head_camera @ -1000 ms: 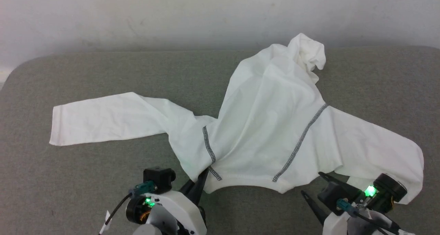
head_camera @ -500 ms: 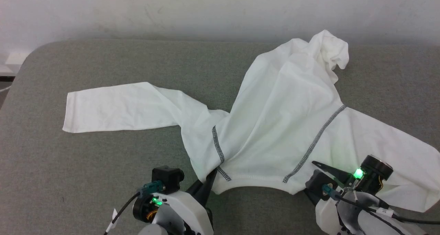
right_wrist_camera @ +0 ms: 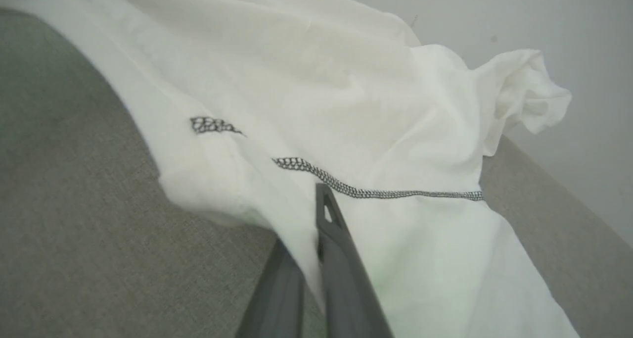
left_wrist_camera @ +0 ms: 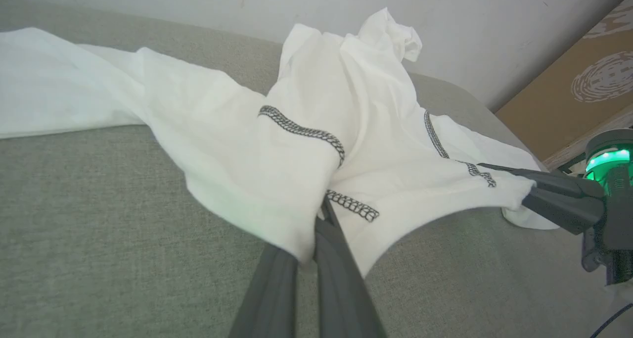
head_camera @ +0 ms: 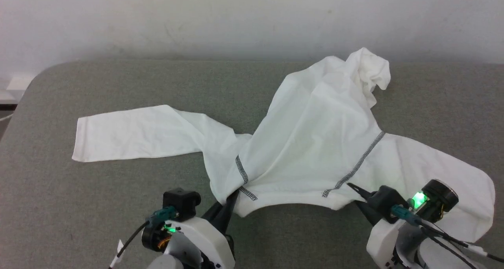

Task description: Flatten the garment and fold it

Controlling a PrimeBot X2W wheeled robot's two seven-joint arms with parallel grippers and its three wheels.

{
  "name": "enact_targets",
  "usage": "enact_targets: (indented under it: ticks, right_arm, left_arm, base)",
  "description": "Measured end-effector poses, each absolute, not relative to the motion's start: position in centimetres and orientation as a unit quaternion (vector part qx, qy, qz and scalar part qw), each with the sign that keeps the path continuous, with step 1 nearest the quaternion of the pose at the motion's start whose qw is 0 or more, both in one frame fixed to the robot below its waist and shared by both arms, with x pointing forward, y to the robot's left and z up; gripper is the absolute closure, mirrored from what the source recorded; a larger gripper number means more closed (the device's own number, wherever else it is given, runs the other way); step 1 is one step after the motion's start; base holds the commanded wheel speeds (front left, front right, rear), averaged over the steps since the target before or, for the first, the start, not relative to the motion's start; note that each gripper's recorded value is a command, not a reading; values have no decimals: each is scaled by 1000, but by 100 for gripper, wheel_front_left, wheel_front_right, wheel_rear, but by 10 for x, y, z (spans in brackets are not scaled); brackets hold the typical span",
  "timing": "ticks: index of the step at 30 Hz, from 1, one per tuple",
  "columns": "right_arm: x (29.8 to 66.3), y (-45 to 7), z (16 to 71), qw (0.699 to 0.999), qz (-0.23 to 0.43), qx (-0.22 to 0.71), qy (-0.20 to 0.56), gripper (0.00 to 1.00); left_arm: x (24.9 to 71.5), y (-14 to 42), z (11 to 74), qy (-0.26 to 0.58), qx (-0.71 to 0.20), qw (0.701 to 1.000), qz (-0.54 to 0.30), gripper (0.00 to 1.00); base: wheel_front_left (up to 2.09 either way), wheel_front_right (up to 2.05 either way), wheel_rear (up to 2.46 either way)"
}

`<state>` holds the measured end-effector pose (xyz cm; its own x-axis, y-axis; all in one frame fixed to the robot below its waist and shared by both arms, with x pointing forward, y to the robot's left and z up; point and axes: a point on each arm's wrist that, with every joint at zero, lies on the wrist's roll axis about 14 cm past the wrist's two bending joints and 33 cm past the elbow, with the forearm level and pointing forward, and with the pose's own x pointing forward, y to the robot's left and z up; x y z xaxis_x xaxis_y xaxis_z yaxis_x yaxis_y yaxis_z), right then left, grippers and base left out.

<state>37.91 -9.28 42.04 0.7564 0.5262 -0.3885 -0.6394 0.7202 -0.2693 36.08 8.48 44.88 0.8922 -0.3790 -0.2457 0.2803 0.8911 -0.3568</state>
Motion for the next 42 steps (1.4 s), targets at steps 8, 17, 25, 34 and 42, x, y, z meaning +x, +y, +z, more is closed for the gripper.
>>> enact_targets:
  ticks: [8,17,25,34,42]
  right_arm:
    - [388,-107,538,948,274,-162,-17,100]
    - [371,-131,703,932,208,-201,-220,100]
    - [346,-137,793,893,189,-267,-307,100]
    - [350,-134,843,862,194,-330,-334,100]
    - [394,-131,856,852,203,-366,-314,100]
  left_arm:
    - [371,83,513,65,-113,969,-212,100]
    - [375,78,684,-168,-52,947,-267,100]
    - [352,78,794,-297,-5,912,-283,100]
    - [345,81,853,-354,35,892,-278,100]
    - [385,87,857,-329,61,902,-273,100]
  base:
    - [0,0,0]
    - [0,0,0]
    - [0,0,0]
    - [0,0,0]
    - [0,0,0]
